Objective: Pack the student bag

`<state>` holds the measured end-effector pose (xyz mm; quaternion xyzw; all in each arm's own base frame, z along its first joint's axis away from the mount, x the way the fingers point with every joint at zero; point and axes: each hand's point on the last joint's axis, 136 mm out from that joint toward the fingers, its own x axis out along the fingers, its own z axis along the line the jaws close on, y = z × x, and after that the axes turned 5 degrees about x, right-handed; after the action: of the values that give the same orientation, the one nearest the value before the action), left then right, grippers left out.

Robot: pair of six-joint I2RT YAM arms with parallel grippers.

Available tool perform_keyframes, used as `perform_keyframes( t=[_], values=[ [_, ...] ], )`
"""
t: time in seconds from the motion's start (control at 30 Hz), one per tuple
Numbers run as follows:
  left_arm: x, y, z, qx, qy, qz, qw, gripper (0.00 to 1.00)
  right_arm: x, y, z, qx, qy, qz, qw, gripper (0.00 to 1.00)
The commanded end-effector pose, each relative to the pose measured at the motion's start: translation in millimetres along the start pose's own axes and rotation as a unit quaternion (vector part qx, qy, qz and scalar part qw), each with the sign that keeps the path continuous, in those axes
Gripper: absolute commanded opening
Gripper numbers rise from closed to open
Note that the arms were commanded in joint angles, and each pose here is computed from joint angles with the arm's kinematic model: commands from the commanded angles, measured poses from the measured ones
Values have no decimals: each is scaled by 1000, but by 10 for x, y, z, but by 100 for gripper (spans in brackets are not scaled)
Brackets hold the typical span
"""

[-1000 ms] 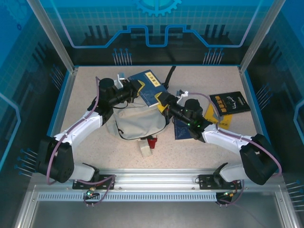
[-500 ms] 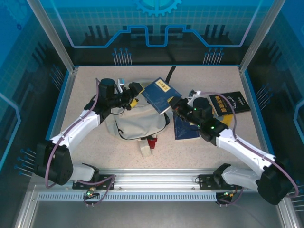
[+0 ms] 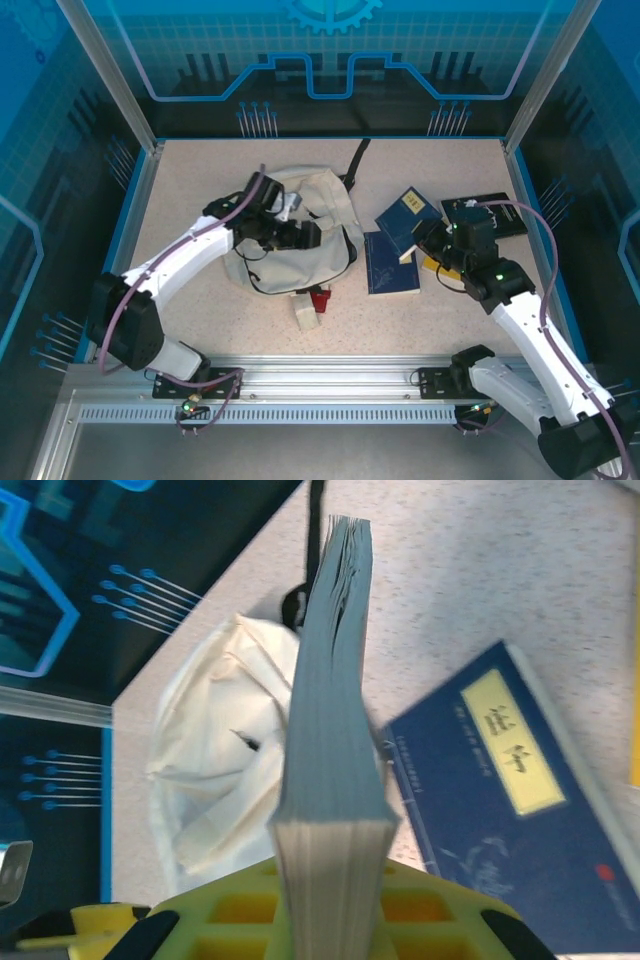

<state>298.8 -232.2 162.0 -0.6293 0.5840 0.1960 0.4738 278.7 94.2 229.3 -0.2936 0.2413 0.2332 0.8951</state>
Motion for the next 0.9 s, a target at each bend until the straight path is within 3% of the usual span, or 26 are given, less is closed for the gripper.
perform_keyframes(
  t=[0.0, 0.13, 0.27, 0.53, 0.87],
  values=[
    [142, 202, -106, 83, -33, 60, 994, 85, -75, -32, -45, -8, 7, 0, 1000, 15],
    [360, 212, -148, 67, -44, 89, 993, 78, -26, 3, -68, -1, 8, 9, 1000, 15],
    [575, 252, -180, 60, -53, 121, 989, 78, -14, 24, -78, 0, 9, 15, 1000, 15],
    [898, 380, 74, 45, -140, 187, 971, 69, -11, 62, -105, 4, 8, 20, 1000, 15],
    [804, 188, 102, 63, -172, 160, 970, 10, -33, 57, -109, 5, 6, 17, 1000, 15]
  ],
)
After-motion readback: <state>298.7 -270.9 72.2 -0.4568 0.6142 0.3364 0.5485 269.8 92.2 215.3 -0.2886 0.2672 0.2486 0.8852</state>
